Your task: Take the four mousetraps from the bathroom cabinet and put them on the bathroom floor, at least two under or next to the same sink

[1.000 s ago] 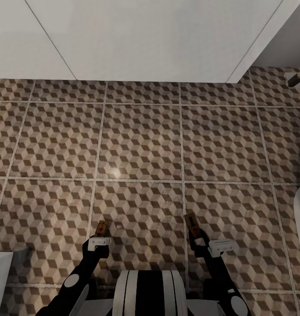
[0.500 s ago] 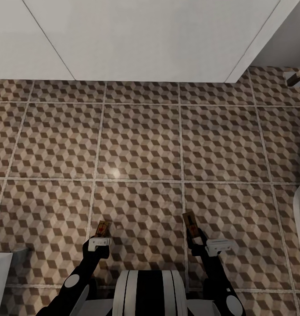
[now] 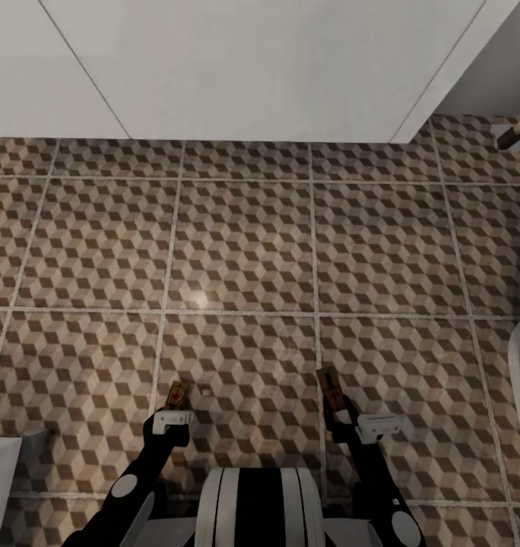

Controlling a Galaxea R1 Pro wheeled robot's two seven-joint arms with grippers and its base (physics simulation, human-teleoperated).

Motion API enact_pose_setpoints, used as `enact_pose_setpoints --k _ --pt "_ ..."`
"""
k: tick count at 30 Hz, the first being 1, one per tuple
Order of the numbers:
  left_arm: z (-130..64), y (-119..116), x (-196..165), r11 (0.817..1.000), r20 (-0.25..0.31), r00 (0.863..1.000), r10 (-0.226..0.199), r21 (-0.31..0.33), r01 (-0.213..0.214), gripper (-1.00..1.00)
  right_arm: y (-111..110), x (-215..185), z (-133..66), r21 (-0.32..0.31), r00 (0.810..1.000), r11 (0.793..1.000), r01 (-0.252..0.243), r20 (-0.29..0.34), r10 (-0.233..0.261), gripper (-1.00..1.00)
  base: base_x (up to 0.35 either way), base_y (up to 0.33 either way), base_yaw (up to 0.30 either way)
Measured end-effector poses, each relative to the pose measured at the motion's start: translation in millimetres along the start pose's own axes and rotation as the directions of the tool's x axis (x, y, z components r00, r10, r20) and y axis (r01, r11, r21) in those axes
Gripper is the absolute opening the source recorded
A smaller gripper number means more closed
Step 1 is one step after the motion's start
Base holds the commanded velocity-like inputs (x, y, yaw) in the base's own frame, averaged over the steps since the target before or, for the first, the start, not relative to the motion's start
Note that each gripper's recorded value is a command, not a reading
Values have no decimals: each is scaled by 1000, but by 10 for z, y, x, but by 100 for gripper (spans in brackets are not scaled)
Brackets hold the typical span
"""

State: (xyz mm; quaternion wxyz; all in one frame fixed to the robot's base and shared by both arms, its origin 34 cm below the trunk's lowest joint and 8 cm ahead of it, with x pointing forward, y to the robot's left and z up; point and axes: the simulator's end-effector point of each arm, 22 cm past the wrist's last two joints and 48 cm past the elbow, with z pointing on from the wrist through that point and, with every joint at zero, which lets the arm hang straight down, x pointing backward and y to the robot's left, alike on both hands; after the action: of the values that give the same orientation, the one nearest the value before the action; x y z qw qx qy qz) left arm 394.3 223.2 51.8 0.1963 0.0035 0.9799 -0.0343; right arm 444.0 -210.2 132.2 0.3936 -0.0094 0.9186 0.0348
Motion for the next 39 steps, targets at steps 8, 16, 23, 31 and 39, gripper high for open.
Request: enact_pose_setpoints --k 8,16,23,31,39 --pt "0 0 0 1000 0 1000 0 0 0 -100 6 -2 0 -2 1000 1000 0 1 0 -100 0 0 0" --pt "-1 0 -1 1000 0 1000 0 0 0 -100 26 -7 -1 -9 1000 1000 -1 3 1 -100 37 0 0" --pt "-1 0 -1 1000 0 1000 0 0 0 -100 28 -10 -2 -9 1000 1000 -1 4 1 -100 192 0 0" --pt "-1 1 5 1000 -1 1000 0 0 0 -100 28 -8 -2 -9 1000 1000 -1 4 1 -100 167 0 0" --pt "0 1 7 1000 -2 1000 0 0 0 -100 28 -7 -1 -9 1000 1000 -1 4 1 -100 17 0 0"
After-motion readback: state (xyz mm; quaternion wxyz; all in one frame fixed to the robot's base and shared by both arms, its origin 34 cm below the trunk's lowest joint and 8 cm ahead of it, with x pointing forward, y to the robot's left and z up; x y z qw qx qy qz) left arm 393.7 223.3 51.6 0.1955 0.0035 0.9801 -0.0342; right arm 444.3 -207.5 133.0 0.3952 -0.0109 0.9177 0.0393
